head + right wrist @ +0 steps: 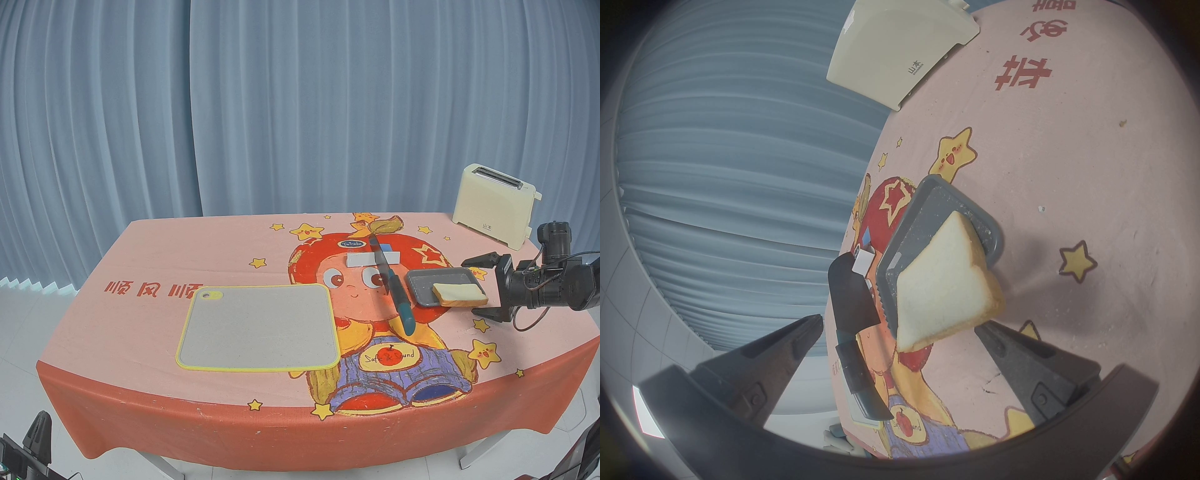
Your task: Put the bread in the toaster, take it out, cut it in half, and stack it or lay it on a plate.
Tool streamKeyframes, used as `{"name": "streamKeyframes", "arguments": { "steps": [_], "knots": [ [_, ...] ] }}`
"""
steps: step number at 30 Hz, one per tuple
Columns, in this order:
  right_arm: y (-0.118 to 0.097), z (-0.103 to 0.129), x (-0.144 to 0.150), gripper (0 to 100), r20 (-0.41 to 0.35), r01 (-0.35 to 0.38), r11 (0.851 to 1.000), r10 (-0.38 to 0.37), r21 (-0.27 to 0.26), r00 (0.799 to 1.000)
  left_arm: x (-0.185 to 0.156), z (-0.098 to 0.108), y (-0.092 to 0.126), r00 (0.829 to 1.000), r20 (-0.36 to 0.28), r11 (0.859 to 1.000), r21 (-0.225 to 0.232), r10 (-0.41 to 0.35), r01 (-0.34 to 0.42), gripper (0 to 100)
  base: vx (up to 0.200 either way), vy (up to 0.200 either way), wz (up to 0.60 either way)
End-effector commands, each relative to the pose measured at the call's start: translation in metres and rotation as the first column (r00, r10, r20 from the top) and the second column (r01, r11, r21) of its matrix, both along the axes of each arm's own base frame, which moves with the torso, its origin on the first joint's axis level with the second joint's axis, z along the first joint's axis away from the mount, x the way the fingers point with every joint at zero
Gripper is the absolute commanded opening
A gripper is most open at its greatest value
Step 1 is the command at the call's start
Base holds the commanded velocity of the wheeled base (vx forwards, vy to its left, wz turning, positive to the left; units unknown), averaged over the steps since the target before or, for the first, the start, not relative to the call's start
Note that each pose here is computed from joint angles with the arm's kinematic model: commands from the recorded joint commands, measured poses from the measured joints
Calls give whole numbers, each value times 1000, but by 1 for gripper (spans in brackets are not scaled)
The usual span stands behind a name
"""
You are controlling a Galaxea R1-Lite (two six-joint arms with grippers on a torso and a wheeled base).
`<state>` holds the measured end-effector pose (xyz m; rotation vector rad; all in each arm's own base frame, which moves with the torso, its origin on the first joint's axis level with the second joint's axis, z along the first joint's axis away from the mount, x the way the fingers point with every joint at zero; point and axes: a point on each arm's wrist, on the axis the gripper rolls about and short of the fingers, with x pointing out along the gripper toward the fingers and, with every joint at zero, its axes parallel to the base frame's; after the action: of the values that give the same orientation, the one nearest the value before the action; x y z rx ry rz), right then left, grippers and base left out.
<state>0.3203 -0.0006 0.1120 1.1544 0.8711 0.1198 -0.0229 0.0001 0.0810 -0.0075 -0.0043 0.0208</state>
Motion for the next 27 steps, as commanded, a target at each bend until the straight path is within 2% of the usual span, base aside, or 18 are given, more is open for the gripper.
{"name": "streamKeyframes", "arguments": {
  "steps": [1, 7, 12, 13, 27],
  "knots": [
    [-2, -5, 6, 100, -13, 5, 1000, -5, 2, 1000, 0, -5, 0, 1000, -1, 1000, 0, 1, -1, 0, 0, 0, 0],
    [-4, -8, 11, 100, -18, 12, 1000, -12, 3, 1000, 0, -5, 0, 1000, -1, 1000, 0, 1, -1, 0, 0, 0, 0],
    [-4, -6, 17, 100, -28, 39, 999, -38, 36, 999, 0, -5, 0, 1000, -1, 1000, 0, -1, 1, 0, 0, 0, 0],
    [-4, -6, 18, 0, -30, 41, 998, -40, 38, 999, 0, -5, 0, 1000, -1, 1000, 0, 1, -1, 0, 0, 0, 0],
    [-2, -11, 17, 0, -46, 39, 999, -37, 37, 998, 0, -5, 0, 1000, -1, 1000, 0, 1, -1, 0, 0, 0, 0]
  ]
}}
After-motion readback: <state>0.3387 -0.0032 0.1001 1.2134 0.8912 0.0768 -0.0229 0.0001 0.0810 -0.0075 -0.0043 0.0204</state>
